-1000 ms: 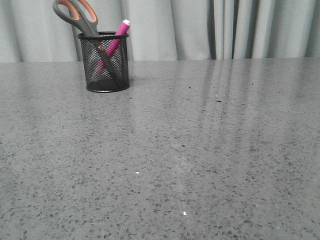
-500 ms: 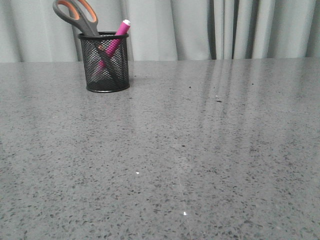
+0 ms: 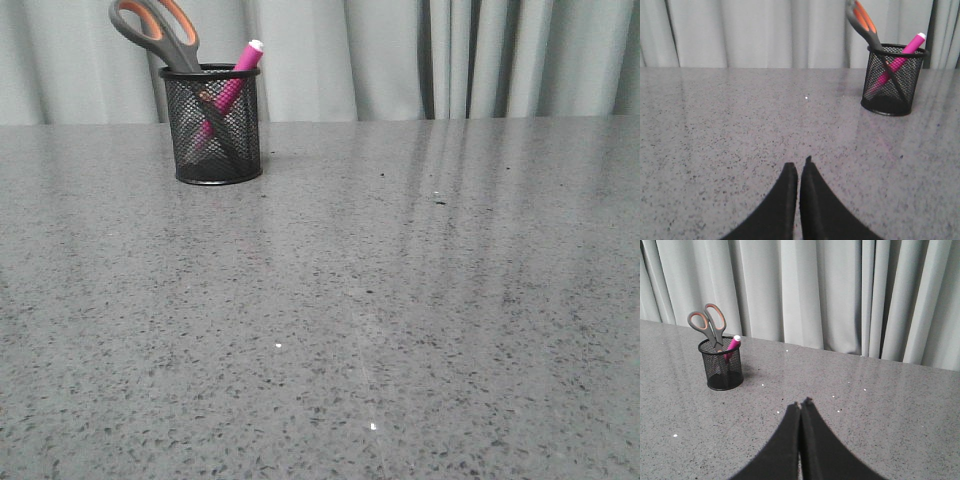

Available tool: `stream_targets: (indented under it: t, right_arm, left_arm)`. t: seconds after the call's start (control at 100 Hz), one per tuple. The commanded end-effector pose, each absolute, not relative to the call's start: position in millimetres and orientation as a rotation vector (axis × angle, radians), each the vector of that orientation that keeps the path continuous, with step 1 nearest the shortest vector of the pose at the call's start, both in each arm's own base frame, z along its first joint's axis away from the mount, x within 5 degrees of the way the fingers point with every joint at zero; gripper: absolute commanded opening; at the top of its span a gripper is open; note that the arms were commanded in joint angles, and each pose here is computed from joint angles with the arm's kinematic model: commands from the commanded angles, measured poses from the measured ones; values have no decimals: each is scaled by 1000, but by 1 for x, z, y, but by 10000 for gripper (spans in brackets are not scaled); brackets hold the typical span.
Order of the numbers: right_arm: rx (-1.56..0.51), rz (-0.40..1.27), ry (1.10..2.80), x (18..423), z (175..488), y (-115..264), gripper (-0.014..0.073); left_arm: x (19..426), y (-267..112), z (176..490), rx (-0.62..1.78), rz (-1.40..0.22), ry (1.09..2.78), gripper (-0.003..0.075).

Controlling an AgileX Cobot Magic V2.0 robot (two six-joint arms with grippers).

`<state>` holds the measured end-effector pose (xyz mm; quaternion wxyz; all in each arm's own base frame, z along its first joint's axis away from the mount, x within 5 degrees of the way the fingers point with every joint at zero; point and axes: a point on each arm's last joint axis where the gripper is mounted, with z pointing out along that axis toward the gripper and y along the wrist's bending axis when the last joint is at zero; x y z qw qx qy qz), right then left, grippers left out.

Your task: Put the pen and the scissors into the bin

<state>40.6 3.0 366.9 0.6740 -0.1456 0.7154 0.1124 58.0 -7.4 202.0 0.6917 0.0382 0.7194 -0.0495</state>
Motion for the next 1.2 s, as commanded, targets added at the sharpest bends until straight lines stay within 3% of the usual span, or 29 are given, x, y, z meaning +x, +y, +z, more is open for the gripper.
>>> stream_targets:
  t: [0.0, 0.2, 1.03, 1.19]
  right_arm:
    - [-338, 265, 1516, 40, 380, 4, -69]
    - [-338, 265, 1518, 40, 380, 4, -69]
    - [-337, 261, 1526, 40, 378, 4, -69]
    - [-339, 102, 1575, 49, 357, 3, -69]
  left_arm:
    - [58, -7, 186, 42, -131, 1659, -12]
    - [53, -6, 172, 1, -138, 1803, -12]
    - [53, -6, 172, -8, -135, 1803, -12]
    - [53, -6, 172, -8, -135, 1803, -12]
